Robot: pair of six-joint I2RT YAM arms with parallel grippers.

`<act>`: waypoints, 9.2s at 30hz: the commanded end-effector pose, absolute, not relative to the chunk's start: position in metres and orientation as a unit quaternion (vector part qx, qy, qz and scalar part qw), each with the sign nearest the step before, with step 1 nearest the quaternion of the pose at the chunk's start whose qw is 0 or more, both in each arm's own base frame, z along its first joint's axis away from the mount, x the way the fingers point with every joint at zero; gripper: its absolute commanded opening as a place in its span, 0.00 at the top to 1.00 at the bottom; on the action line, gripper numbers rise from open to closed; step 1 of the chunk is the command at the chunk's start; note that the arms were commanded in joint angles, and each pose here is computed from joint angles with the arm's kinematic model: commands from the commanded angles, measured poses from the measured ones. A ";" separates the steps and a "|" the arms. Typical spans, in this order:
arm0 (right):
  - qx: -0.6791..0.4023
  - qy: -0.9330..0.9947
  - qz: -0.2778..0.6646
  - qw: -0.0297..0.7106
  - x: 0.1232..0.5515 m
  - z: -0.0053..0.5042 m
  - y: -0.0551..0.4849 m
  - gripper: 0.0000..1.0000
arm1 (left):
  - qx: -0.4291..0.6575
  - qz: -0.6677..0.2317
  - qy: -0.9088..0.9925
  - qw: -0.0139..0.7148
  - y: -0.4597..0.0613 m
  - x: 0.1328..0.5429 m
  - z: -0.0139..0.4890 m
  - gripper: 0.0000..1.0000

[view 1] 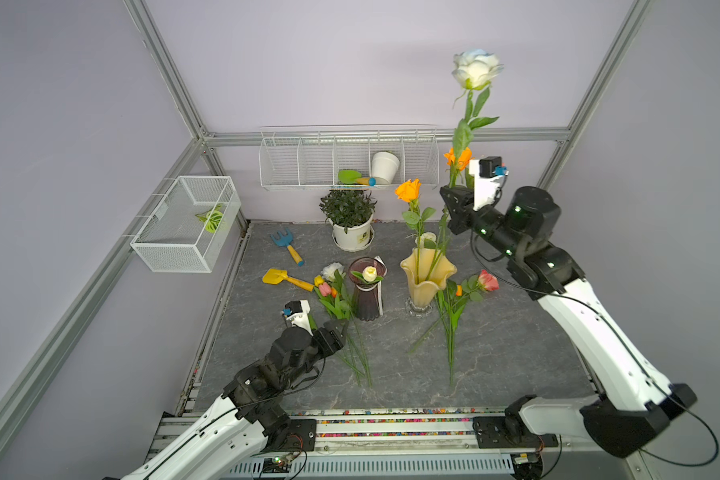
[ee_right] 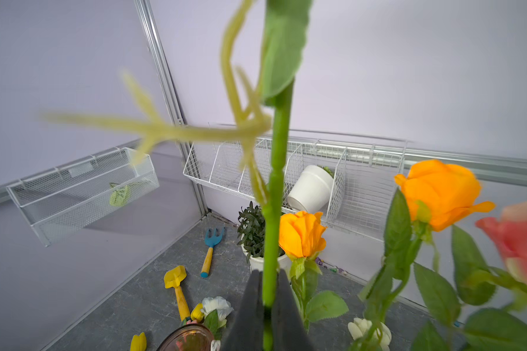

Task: Arrange the flowers in different vases according to their variety
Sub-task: Insert the flower into the vase, then pick up the flower at the center of the board, then insert the flower into the vase, then pick up the flower at the center of the board.

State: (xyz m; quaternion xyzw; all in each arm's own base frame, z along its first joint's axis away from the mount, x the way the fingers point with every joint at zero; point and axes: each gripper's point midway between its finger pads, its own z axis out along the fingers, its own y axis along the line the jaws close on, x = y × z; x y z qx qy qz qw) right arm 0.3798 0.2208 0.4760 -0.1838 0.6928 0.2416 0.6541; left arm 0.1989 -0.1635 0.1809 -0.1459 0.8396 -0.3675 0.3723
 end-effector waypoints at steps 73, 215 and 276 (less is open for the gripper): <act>-0.281 0.808 0.285 0.433 0.285 0.288 0.230 0.70 | -0.437 0.061 0.897 0.005 -0.121 0.208 0.012 0.48; -0.001 0.956 0.101 0.276 0.408 0.122 0.108 0.72 | 0.128 -0.392 0.739 0.533 -0.181 0.230 0.378 0.17; 0.080 0.937 0.056 0.334 0.447 0.141 0.063 1.00 | 0.099 -0.371 0.745 0.546 -0.171 0.236 0.369 0.17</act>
